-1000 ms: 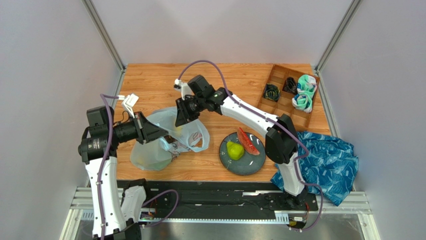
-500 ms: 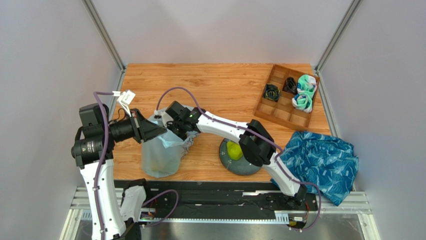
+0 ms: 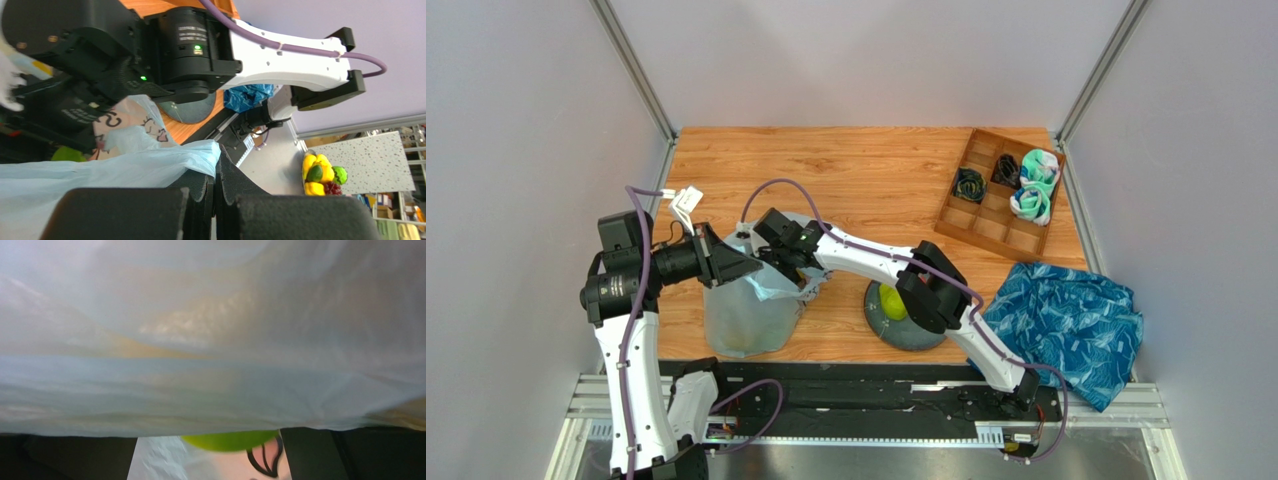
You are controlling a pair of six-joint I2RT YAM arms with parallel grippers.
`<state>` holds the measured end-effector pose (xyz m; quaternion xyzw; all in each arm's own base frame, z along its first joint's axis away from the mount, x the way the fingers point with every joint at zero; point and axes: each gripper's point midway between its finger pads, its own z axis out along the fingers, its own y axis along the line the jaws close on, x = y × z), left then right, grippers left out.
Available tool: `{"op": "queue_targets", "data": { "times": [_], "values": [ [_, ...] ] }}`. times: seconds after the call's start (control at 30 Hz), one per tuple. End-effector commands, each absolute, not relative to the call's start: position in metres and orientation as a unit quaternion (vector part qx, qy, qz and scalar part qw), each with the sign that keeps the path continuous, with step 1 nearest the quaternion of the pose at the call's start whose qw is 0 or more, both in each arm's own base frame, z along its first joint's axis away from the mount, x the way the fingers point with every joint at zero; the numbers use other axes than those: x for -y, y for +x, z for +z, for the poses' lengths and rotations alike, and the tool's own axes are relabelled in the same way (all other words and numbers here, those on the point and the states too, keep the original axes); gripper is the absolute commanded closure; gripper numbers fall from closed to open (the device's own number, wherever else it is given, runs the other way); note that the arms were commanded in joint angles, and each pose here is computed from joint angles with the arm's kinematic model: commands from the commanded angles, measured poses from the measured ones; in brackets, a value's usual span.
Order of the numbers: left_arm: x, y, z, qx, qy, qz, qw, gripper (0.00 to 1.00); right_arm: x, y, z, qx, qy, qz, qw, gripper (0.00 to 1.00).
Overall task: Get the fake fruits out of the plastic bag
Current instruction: Take out the fake fruit from the plastic bag.
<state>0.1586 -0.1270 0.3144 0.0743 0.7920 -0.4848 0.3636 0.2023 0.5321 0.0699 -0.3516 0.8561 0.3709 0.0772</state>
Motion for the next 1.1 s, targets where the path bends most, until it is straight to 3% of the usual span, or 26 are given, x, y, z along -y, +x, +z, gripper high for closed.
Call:
{"op": "queue_targets", "data": {
  "times": [0.0,0.17,0.27,0.37,0.4,0.5,0.6,0.77,0.8,0.93,1.07],
  "values": [
    [0.134,0.141,0.313,-0.781,0.087,-0.51,0.349,1.0,-0.572,0.214,0.077,-0.859,-0.301,0.398,0.114,0.0],
    [0.135,0.141,0.303,-0.783,0.08,-0.514,0.34,1.0,-0.585,0.221,0.049,-0.879,-0.273,0.373,0.118,0.0],
    [0.133,0.142,0.299,-0.788,0.078,-0.505,0.344,1.0,-0.576,0.231,0.018,-0.902,-0.261,0.317,0.132,0.05],
    [0.131,0.142,0.299,-0.792,0.078,-0.494,0.349,1.0,-0.57,0.233,0.012,-0.902,-0.273,0.305,0.138,0.3],
    [0.13,0.143,0.299,-0.794,0.077,-0.488,0.353,1.0,-0.573,0.232,0.018,-0.896,-0.28,0.315,0.142,0.47],
    [0.127,0.149,0.296,-0.799,0.07,-0.476,0.361,1.0,-0.579,0.23,0.061,-0.864,-0.317,0.359,0.153,0.67],
    [0.123,0.159,0.294,-0.8,0.067,-0.464,0.375,1.0,-0.572,0.233,0.123,-0.829,-0.351,0.398,0.177,0.74],
    [0.115,0.178,0.296,-0.796,0.071,-0.445,0.404,1.0,-0.524,0.234,0.203,-0.787,-0.388,0.444,0.182,0.75],
    [0.114,0.183,0.299,-0.792,0.073,-0.445,0.412,1.0,-0.511,0.225,0.206,-0.786,-0.397,0.447,0.155,0.78],
    [0.11,0.2,0.306,-0.787,0.074,-0.445,0.422,1.0,-0.47,0.23,0.209,-0.786,-0.424,0.424,0.154,0.81],
    [0.107,0.212,0.308,-0.787,0.073,-0.442,0.425,1.0,-0.456,0.233,0.234,-0.771,-0.406,0.464,0.159,0.81]
  ]
}}
